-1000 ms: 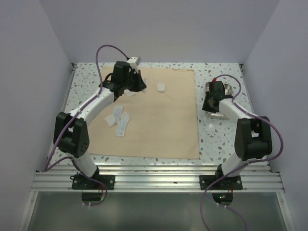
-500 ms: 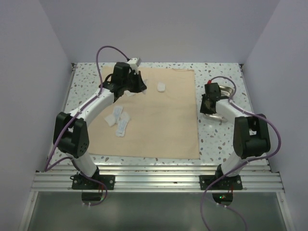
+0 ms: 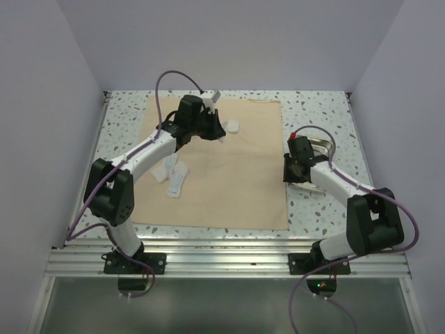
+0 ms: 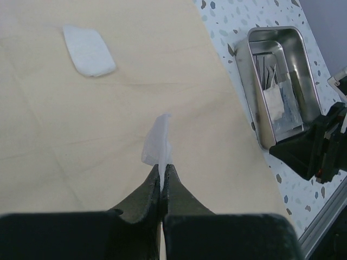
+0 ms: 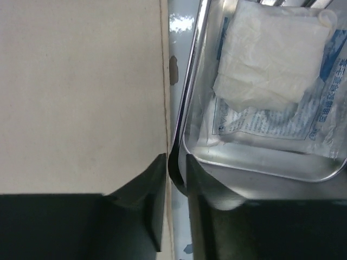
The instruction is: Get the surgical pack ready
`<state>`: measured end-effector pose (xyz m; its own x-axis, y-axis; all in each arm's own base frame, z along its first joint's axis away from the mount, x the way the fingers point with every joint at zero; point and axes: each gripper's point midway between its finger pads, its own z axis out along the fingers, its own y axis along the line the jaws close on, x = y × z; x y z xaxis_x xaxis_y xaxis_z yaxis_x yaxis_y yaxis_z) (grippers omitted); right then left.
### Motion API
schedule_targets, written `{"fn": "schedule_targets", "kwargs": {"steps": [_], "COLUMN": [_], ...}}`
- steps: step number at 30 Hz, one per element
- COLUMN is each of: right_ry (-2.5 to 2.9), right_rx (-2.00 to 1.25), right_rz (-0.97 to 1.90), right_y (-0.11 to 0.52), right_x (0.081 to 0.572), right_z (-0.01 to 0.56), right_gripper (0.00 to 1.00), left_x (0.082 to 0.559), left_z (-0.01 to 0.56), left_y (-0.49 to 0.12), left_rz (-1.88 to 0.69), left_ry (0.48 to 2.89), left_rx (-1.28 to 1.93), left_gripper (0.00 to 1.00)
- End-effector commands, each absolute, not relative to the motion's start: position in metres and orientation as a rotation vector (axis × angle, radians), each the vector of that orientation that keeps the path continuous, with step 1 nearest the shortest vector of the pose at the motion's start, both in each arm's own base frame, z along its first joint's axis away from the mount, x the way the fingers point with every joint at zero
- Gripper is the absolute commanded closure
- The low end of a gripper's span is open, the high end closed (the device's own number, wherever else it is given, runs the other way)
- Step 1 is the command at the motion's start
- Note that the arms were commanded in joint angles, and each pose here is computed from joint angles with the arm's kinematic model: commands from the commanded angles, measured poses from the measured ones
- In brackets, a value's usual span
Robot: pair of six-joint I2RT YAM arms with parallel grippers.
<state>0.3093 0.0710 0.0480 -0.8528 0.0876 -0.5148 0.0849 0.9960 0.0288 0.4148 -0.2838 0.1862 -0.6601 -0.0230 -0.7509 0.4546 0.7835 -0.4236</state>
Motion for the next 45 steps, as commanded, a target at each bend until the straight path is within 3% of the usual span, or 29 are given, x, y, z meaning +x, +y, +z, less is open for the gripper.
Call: {"fn": "schedule_targets", "kwargs": {"steps": [1, 3, 6, 15, 25, 26, 29, 35, 45], "right_ry": [2.602, 2.579, 2.492, 2.118, 1.97, 1.97, 1.977, 1.985, 1.964], "right_rx": [0.128, 0.149, 0.187, 0.454, 0.566, 0.563, 0.564, 0.575, 0.598], "right_rz": [0.023, 0.021, 0.027, -0.042, -0.043, -0.041, -0.028, -0.019, 0.007], "right_y": [0.07, 0.068, 0.066, 0.021, -0.002, -0.003, -0.005, -0.012, -0.013], "right_x": [0.29, 0.289, 0.295, 0.304, 0.302, 0.302, 0.303, 0.302, 0.302], "right_z": [0.06, 0.071, 0.103, 0.211, 0.251, 0.251, 0.249, 0.243, 0.24], "right_gripper": [0.67, 0.51, 0.44, 0.46, 0.48, 0.48, 0.49, 0.48, 0.49], "left_x": [0.419, 0.415, 0.405, 0.358, 0.324, 0.323, 0.324, 0.334, 0.351], "left_z": [0.203, 0.199, 0.192, 0.188, 0.164, 0.139, 0.135, 0.138, 0.19], "left_y": [-0.313, -0.335, -0.372, -0.503, -0.598, -0.603, -0.62, -0.614, -0.57], "left_rz": [-0.852, -0.893, -0.976, -1.335, -1.533, -1.524, -1.553, -1.404, -1.075], "left_ry": [2.111, 2.11, 2.102, 1.899, 1.795, 1.857, 1.875, 1.891, 1.814], "left_rx": [0.347, 0.379, 0.432, 0.543, 0.638, 0.642, 0.669, 0.682, 0.738], "left_gripper": [1.0, 1.0, 1.0, 1.0, 1.0, 1.0, 0.72, 0.32, 0.16]}}
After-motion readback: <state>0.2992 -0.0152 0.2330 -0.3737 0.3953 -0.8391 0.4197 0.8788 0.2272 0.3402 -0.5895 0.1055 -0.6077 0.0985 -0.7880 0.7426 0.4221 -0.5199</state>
